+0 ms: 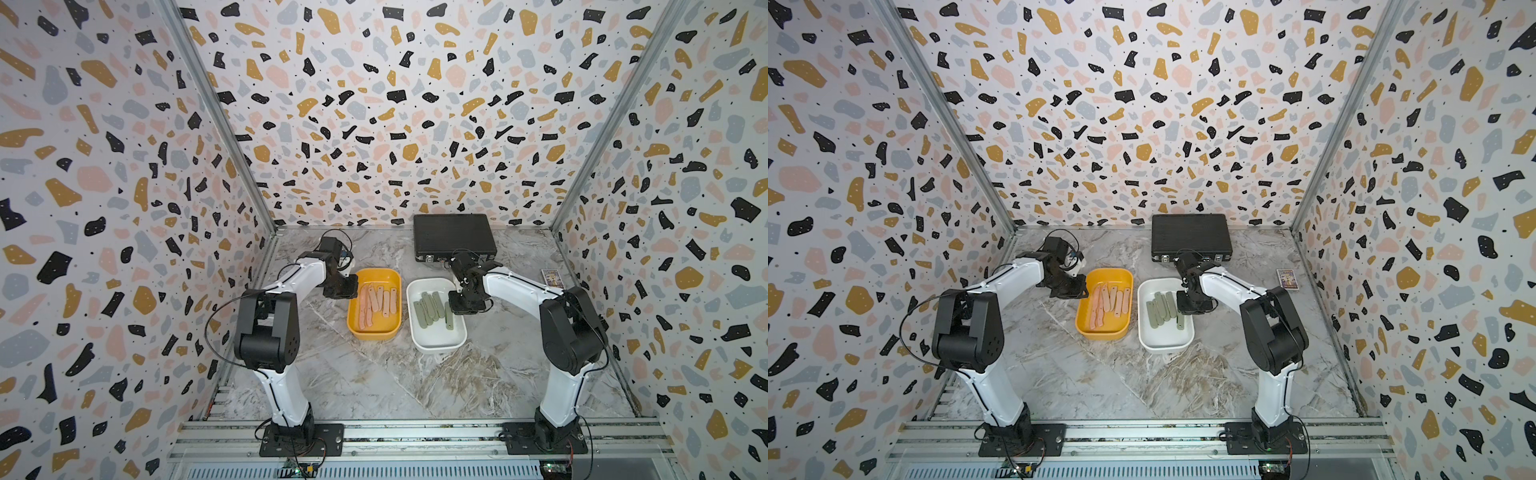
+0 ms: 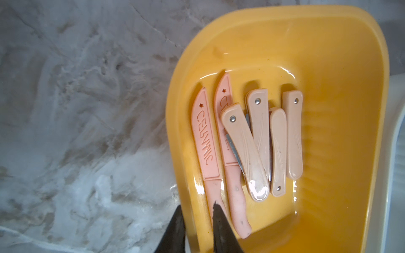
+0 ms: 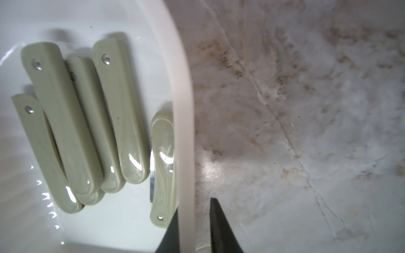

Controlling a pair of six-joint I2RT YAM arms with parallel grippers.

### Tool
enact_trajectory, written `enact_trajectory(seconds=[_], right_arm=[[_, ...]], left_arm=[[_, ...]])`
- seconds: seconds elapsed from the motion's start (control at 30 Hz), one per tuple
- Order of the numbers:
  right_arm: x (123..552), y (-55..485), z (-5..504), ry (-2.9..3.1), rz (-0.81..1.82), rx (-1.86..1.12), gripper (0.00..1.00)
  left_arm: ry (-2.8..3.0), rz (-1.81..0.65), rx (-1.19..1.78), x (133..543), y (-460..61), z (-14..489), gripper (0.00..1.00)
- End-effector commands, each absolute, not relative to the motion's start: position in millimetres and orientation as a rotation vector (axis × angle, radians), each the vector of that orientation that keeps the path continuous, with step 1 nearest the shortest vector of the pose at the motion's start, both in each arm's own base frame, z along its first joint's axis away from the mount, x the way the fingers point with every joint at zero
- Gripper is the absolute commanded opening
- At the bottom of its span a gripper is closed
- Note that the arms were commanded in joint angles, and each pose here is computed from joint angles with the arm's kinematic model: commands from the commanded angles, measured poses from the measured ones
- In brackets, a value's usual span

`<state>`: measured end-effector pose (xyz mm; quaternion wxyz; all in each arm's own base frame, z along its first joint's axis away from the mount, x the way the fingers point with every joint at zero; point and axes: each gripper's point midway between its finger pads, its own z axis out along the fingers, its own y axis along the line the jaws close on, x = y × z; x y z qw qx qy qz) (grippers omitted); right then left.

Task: Place the fruit knives into the storage box by color
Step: Move the storage box to the center of the board.

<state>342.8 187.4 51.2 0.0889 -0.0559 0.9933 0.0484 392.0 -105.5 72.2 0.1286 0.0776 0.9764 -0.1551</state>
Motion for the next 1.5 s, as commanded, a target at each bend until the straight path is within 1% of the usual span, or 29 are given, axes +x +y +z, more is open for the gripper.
enact_trajectory(seconds=[0.0, 0.63, 0.93, 1.17, 1.2, 1.27, 1.37, 1.4, 1.47], right_arm=[[342, 174, 51, 2.967, 0.115, -0.144, 0.19], [349, 120, 51, 2.973, 0.107, 0.029, 0.16], [351, 121, 50, 2.975, 0.15, 0.049, 0.16], [350, 120, 59, 2.961, 0.153, 0.045, 0.18], [351, 120, 63, 2.951, 0.152, 0.045, 0.2], [352, 119, 73, 2.931, 0.151, 0.038, 0.27], [355, 117, 92, 2.895, 0.14, 0.03, 0.42], [355, 116, 99, 2.881, 0.134, 0.025, 0.48], [357, 114, 112, 2.853, 0.128, 0.017, 0.58]], left_arm=[[2.86, -0.502, 0.258, 385, -117, 67, 0.22], [2.834, -0.6, 0.471, 362, -183, 77, 0.22], [2.829, -0.634, 0.576, 350, -210, 78, 0.23], [2.821, -0.591, 0.598, 352, -211, 80, 0.27], [2.817, -0.579, 0.602, 353, -210, 81, 0.28], [2.8, -0.556, 0.601, 356, -206, 86, 0.35], [2.761, -0.53, 0.555, 367, -192, 103, 0.56], [2.747, -0.53, 0.521, 371, -184, 111, 0.61], [2.716, -0.56, 0.427, 380, -164, 131, 0.67]])
